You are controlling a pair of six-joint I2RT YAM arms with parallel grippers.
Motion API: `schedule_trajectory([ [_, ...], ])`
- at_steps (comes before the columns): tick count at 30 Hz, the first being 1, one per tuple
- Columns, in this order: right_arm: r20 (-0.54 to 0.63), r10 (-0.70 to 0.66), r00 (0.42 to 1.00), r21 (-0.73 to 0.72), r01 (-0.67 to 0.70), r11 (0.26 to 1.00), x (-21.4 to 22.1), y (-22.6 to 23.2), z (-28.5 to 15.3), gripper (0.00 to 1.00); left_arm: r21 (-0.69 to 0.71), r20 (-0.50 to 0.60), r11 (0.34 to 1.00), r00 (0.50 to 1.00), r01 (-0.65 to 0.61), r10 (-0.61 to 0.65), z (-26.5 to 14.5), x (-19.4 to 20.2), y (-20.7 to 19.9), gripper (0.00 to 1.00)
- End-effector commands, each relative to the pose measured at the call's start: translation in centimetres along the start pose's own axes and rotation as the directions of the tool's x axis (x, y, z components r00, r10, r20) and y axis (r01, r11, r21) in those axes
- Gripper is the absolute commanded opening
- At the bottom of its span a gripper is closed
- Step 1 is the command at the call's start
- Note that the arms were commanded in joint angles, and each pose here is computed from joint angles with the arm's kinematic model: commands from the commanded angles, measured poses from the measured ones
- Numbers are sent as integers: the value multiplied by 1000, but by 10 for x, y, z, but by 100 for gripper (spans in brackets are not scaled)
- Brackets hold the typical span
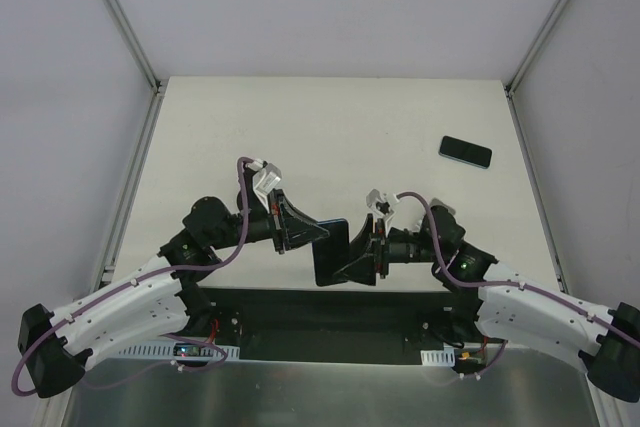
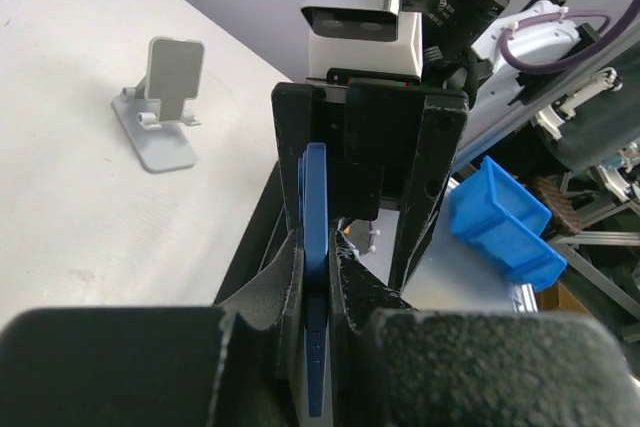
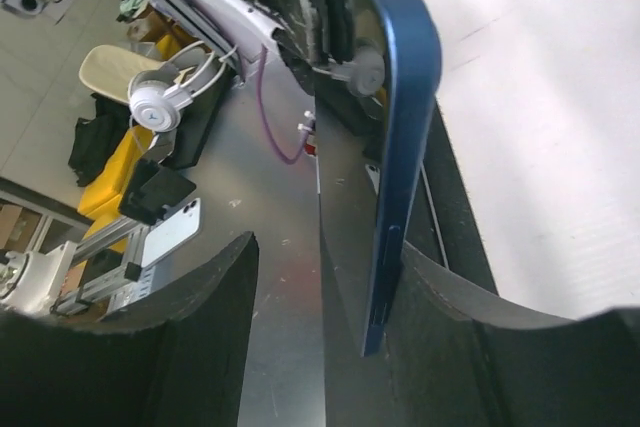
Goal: Place the phone on the phone stand
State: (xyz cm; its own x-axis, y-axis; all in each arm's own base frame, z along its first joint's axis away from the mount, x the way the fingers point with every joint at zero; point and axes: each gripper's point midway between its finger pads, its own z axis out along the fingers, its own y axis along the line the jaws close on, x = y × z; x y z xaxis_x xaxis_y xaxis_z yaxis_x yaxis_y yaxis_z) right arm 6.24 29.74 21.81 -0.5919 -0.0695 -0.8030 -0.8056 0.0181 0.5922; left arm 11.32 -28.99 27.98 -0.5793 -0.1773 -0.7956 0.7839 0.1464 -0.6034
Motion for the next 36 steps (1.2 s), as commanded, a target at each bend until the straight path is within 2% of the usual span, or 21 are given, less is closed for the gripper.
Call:
schedule_trajectory([
  [1,72,-66,995,-91,73,993,-26,29,9,49,127,130,989,990,-79,62,-1,-43,-41,0],
  [2,72,-63,995,-99,70,993,-26,31,10,36,133,165,988,985,-81,59,-2,-49,-44,0],
  [4,76,-59,995,-100,66,993,-26,32,14,20,141,184,989,983,-43,17,-4,-47,-42,0],
  [5,80,-65,995,-101,73,992,-26,33,15,2,145,191,989,982,-40,12,-4,-48,-42,0],
  [6,84,-67,994,-90,74,993,-26,31,16,1,140,174,990,985,-31,6,-4,-46,-43,0],
  [7,88,-66,994,-85,73,994,-27,30,16,1,130,155,991,988,-27,6,-4,-45,-42,32],
  [8,92,-71,993,-86,79,993,-29,31,16,1,119,135,993,991,-17,1,-4,-43,-42,50],
  [9,89,-74,993,-94,82,992,-28,32,16,1,105,89,994,996,2,-11,-5,-41,-44,58],
  [10,90,-81,993,-103,90,991,-30,35,16,1,105,61,994,998,-10,4,-4,-39,-45,61],
  [12,78,-86,993,-121,95,988,-28,38,15,1,117,9,993,1000,-17,16,-4,-40,-53,56],
  [14,64,-86,994,-144,94,985,-27,43,14,1,141,-86,990,996,4,8,-3,-26,-56,39],
  [18,37,-104,994,-178,109,978,-21,48,13,1,174,-176,985,984,3,28,-5,-15,-61,24],
  [23,14,-108,994,-162,109,981,-23,46,15,1,225,-270,974,962,26,37,-7,0,-64,19],
  [28,19,-123,992,-157,124,980,-27,48,15,1,231,-267,973,962,10,54,-9,2,-64,28],
  [30,7,-128,992,-154,127,980,-26,47,16,1,228,-268,974,962,6,57,-9,2,-63,27],
  [33,-7,-130,992,-153,127,980,-26,46,18,1,236,-270,972,961,4,61,-8,0,-65,21],
  [36,-5,-128,992,-149,126,981,-29,47,20,1,230,-274,973,960,12,53,-5,-1,-64,6],
])
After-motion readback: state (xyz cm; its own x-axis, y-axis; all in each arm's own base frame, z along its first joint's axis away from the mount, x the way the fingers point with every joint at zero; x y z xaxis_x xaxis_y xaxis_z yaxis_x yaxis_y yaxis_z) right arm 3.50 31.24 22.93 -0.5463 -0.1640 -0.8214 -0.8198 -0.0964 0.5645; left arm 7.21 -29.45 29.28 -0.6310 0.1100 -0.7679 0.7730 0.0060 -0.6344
